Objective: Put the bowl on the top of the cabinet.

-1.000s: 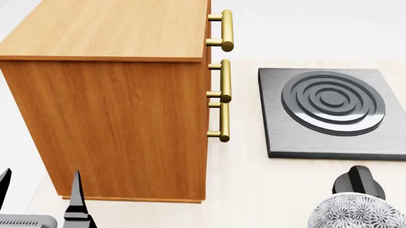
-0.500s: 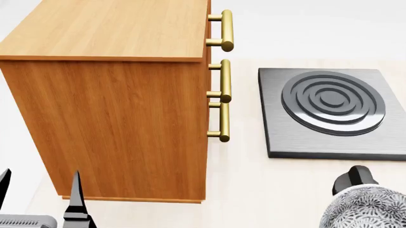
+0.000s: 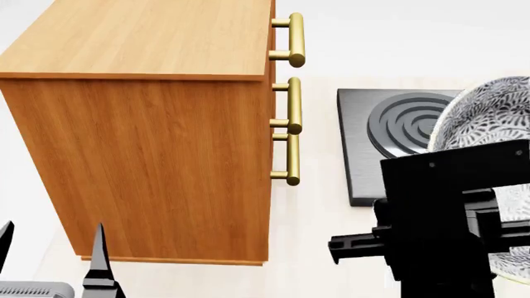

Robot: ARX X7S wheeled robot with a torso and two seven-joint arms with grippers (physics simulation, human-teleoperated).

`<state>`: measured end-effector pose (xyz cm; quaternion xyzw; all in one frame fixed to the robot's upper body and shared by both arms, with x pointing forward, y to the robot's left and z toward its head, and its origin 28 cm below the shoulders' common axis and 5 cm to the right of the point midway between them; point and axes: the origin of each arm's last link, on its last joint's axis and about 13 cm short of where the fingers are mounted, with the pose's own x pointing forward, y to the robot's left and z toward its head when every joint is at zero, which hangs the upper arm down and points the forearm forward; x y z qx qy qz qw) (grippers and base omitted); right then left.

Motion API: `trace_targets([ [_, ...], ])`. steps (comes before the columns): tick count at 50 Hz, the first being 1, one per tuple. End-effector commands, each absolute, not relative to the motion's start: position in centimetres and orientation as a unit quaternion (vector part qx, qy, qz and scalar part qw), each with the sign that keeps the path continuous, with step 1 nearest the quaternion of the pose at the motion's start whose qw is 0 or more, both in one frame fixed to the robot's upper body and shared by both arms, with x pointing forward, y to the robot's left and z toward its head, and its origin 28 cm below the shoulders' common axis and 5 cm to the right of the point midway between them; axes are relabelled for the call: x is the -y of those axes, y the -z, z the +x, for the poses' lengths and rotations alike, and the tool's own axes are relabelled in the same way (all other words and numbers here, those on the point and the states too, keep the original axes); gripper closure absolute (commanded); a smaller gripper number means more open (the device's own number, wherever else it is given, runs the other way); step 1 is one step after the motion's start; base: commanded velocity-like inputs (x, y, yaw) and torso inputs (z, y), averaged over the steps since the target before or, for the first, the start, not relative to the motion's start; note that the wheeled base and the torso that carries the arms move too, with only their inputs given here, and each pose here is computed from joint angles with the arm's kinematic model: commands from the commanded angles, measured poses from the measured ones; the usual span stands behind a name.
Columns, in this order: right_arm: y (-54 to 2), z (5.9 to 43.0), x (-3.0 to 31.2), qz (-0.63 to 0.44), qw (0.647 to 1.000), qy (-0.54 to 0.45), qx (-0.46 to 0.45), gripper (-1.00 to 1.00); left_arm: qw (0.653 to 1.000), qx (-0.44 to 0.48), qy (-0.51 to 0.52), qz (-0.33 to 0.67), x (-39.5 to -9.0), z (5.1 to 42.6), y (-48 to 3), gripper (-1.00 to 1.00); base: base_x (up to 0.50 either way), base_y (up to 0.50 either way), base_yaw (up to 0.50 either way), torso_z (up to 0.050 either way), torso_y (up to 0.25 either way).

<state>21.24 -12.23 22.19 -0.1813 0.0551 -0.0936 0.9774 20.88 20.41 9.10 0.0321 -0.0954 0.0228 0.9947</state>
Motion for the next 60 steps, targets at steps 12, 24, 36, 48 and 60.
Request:
trace_targets([
  [12,-36.3,21.5,9.9,-0.18,0.972,0.147,0.038,1.0,0.995,0.095,-0.023,0.034,-20.4,20.9,-9.1,-1.0,0.0,0.0,0.0,0.0,0.001],
  [24,-41.2,20.7,7.5,-0.184,0.968,0.153,0.07,1.0,0.994,0.097,-0.023,0.034,-20.4,20.7,-9.4,-1.0,0.0,0.0,0.0,0.0,0.0],
  [36,-45.4,20.2,5.7,-0.177,0.974,0.117,0.078,1.0,0.994,0.098,-0.02,0.037,-20.2,20.6,-9.4,-1.0,0.0,0.0,0.0,0.0,0.001],
  [48,-46.1,20.5,3.2,-0.203,0.97,0.101,0.091,1.0,0.995,0.095,-0.02,0.035,-20.3,20.6,-9.2,-1.0,0.0,0.0,0.0,0.0,0.0],
  [60,-46.1,19.9,0.6,-0.206,0.971,0.065,0.106,1.0,0.995,0.095,-0.02,0.032,-20.4,20.4,-9.2,-1.0,0.0,0.0,0.0,0.0,0.001],
])
